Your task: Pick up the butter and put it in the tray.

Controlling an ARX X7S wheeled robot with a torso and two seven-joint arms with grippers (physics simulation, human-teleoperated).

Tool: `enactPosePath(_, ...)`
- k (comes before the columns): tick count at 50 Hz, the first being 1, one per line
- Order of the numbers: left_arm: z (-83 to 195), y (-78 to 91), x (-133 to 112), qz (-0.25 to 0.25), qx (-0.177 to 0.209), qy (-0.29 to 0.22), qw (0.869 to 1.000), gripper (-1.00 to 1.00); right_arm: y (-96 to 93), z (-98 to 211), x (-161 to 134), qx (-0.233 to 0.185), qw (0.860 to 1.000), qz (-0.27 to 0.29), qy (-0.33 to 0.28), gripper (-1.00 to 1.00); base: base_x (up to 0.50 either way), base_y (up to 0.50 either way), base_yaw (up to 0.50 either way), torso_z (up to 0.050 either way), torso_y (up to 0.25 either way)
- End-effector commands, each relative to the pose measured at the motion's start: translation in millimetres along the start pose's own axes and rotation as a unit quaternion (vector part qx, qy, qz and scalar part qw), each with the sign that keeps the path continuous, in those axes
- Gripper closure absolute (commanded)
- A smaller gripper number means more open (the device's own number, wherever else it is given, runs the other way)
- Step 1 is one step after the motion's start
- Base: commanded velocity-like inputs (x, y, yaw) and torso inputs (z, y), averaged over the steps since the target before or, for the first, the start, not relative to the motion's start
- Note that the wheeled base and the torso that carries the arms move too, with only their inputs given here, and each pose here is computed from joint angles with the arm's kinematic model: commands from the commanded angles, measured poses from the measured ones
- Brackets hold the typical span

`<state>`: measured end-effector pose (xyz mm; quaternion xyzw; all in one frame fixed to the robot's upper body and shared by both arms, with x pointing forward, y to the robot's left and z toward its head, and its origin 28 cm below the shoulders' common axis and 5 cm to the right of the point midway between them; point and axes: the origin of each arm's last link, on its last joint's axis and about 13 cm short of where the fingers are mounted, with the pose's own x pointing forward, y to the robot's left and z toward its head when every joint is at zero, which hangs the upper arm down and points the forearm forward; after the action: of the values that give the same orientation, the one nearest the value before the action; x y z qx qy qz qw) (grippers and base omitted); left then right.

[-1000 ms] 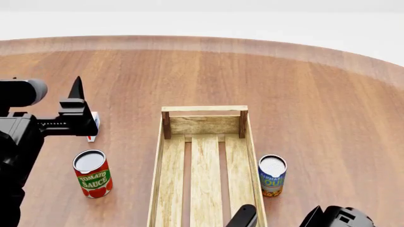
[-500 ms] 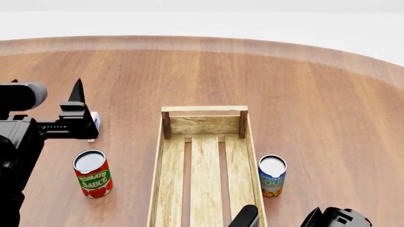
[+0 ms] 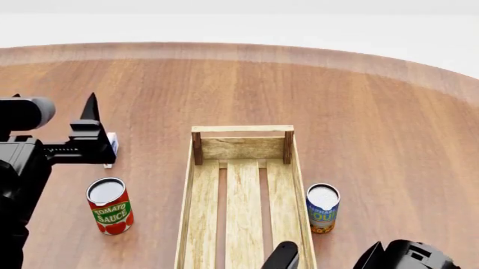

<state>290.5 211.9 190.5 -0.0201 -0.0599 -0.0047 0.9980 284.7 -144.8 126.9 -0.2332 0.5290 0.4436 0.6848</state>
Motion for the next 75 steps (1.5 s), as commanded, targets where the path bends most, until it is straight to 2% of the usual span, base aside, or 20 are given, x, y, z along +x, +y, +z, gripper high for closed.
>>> enactPosePath(1,0.6,1.4,1.3,0.003,-0.002,0.000,1.000,-1.00,25.2,9.7,-28.7,-0.009,1.000,0.024,-0.016,1.00,0.00,0.00,0.00,0.000,0.000)
enactPosePath(11,-0.4,1.9,2.0,0.006,-0.003,0.000,1.000,-1.00,55.4,11.8,-59.0,0.001,1.000,0.021,0.011,1.00,0.00,0.00,0.00,0.000,0.000)
enactPosePath(15,0.8,2.2,1.1,0.005,-0.005,-0.001,1.000,-1.00,61.2,12.2,-67.1,0.009,1.000,0.020,0.014,1.00,0.00,0.00,0.00,0.000,0.000)
enactPosePath(25,1.4,3.3,1.8,0.008,-0.005,-0.002,1.000,-1.00,61.8,13.3,-78.0,0.020,1.000,0.005,0.000,1.00,0.00,0.00,0.00,0.000,0.001)
enactPosePath(32,1.9,4.0,2.5,0.008,-0.005,-0.002,1.000,-1.00,54.2,12.9,-107.4,0.073,0.995,-0.039,-0.056,1.00,0.00,0.00,0.00,0.000,0.000)
enactPosePath(39,3.5,3.8,2.6,0.008,-0.005,-0.003,1.000,-1.00,49.5,15.2,-128.3,0.101,0.987,-0.066,-0.103,1.00,0.00,0.00,0.00,0.000,0.001)
enactPosePath(42,3.6,3.7,2.8,0.008,-0.005,-0.003,1.000,-1.00,37.4,19.2,-134.5,0.125,0.974,-0.128,-0.141,1.00,0.00,0.00,0.00,0.000,0.000)
enactPosePath(44,3.8,3.6,2.9,0.008,-0.005,-0.003,1.000,-1.00,33.2,20.8,-135.1,0.129,0.970,-0.139,-0.153,1.00,0.00,0.00,0.00,0.000,0.000)
enactPosePath(45,4.1,3.4,2.9,0.008,-0.005,-0.003,1.000,-1.00,28.0,23.5,-135.2,0.136,0.963,-0.160,-0.169,1.00,0.00,0.00,0.00,0.000,0.000)
enactPosePath(50,4.3,3.1,2.9,0.009,-0.005,-0.003,1.000,-1.00,17.0,31.9,-137.3,0.149,0.949,-0.179,-0.214,1.00,0.00,0.00,0.00,0.000,0.000)
enactPosePath(51,3.7,3.1,2.8,0.009,-0.005,-0.003,1.000,-1.00,12.3,35.7,-138.9,0.155,0.939,-0.193,-0.240,1.00,0.00,0.00,0.00,0.000,0.000)
enactPosePath(60,2.4,3.0,2.9,0.009,-0.005,-0.001,1.000,-1.00,-2.5,53.5,-152.8,0.175,0.898,-0.207,-0.346,1.00,0.00,0.00,0.00,0.000,0.001)
enactPosePath(61,1.6,2.5,3.0,0.008,-0.005,-0.001,1.000,-1.00,-8.0,57.2,-154.0,0.182,0.887,-0.219,-0.364,1.00,0.00,0.00,0.00,0.000,0.000)
enactPosePath(65,1.3,0.8,2.2,0.005,-0.006,0.000,1.000,-1.00,-26.0,67.8,-150.9,0.197,0.860,-0.228,-0.412,1.00,0.00,0.00,0.00,0.000,0.003)
enactPosePath(70,1.4,0.6,3.0,0.005,-0.005,0.000,1.000,-1.00,-49.6,81.2,-137.8,0.215,0.847,-0.224,-0.431,1.00,0.00,0.00,0.00,0.000,0.000)
enactPosePath(71,1.4,0.6,3.0,0.005,-0.005,0.000,1.000,-1.00,-57.8,86.4,-134.0,0.228,0.841,-0.233,-0.433,1.00,0.00,0.00,0.00,0.000,0.000)
enactPosePath(73,0.9,0.1,3.7,0.005,-0.005,0.000,1.000,-1.00,-63.7,91.2,-130.9,0.231,0.839,-0.233,-0.434,1.00,0.00,0.00,0.00,0.000,0.000)
enactPosePath(75,0.2,-0.6,4.3,0.005,-0.004,0.001,1.000,-1.00,-70.4,97.9,-128.2,0.242,0.830,-0.231,-0.445,1.00,0.00,0.00,0.00,0.000,0.005)
